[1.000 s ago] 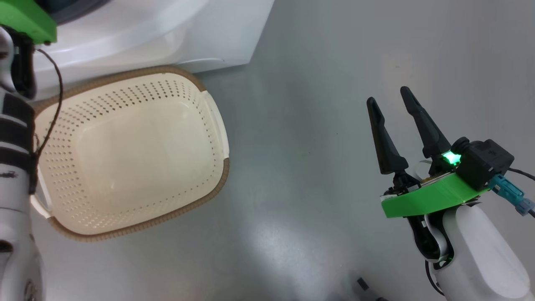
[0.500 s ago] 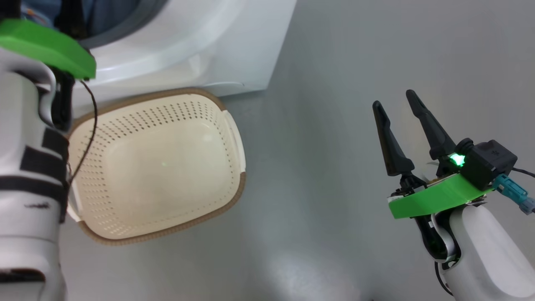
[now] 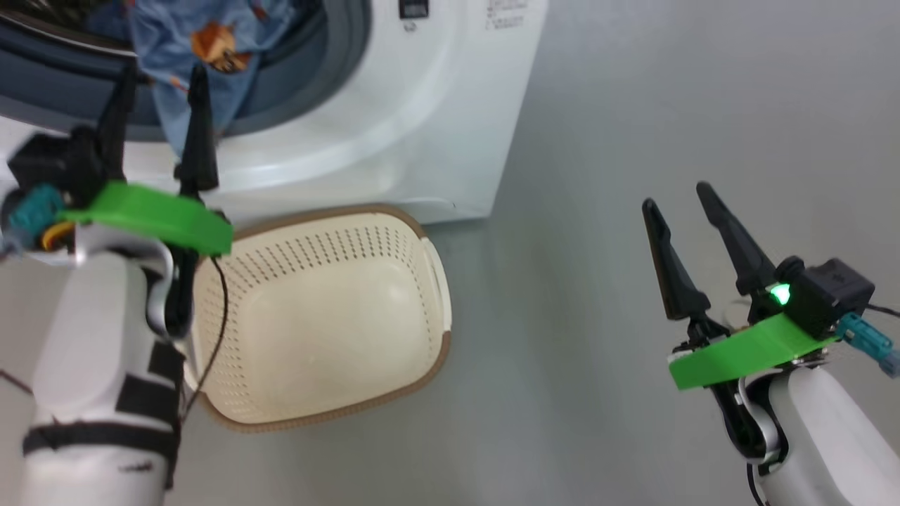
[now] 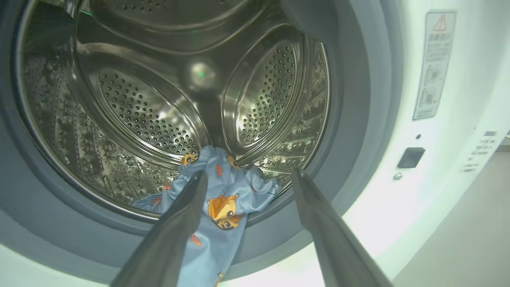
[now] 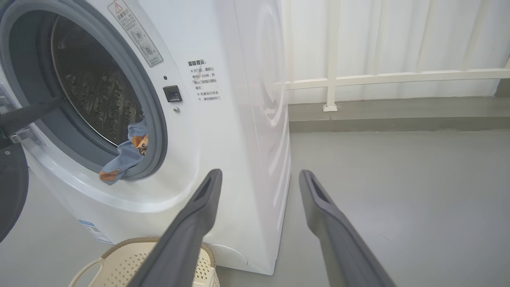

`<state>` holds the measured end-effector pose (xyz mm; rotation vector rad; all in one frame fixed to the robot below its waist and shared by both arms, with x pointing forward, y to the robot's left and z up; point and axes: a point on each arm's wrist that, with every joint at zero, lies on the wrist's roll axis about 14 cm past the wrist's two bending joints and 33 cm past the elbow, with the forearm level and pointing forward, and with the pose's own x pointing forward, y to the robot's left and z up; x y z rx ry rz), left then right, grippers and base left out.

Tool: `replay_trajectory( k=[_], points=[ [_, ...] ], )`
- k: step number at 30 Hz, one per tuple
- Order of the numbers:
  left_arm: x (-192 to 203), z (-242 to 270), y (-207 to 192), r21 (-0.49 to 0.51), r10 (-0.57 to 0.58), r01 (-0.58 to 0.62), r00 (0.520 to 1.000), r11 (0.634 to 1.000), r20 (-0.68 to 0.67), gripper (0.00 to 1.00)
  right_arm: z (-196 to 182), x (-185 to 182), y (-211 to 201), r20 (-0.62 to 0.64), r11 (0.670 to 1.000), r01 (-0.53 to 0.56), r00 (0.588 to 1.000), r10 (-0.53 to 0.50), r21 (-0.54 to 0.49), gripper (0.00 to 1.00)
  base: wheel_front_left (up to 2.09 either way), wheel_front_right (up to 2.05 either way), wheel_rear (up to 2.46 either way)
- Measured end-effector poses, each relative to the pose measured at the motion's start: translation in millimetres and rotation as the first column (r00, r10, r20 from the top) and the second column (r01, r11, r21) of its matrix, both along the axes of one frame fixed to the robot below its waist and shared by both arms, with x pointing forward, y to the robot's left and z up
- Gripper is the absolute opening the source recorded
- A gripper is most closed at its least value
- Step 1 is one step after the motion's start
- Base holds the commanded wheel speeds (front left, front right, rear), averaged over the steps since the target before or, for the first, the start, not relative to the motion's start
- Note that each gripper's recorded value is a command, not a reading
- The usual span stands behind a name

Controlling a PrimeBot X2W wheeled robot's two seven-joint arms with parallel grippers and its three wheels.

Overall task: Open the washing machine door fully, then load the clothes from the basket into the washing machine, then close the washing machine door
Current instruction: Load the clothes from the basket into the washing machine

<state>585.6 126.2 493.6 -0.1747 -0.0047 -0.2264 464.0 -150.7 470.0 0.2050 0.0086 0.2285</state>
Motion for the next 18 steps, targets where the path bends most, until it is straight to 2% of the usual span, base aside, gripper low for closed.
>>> replay_trajectory(
  k=[18],
  points=[
    [-106.4, 19.0, 40.5, 0.005, 0.087, -0.087, 0.995, 0.996, 0.039, 1.00, 40.9, -31.5, 17.6, 0.076, 0.998, -0.054, 0.996, 0.051, 0.036, 1.00, 0.00, 0.00, 0.00]
  ],
)
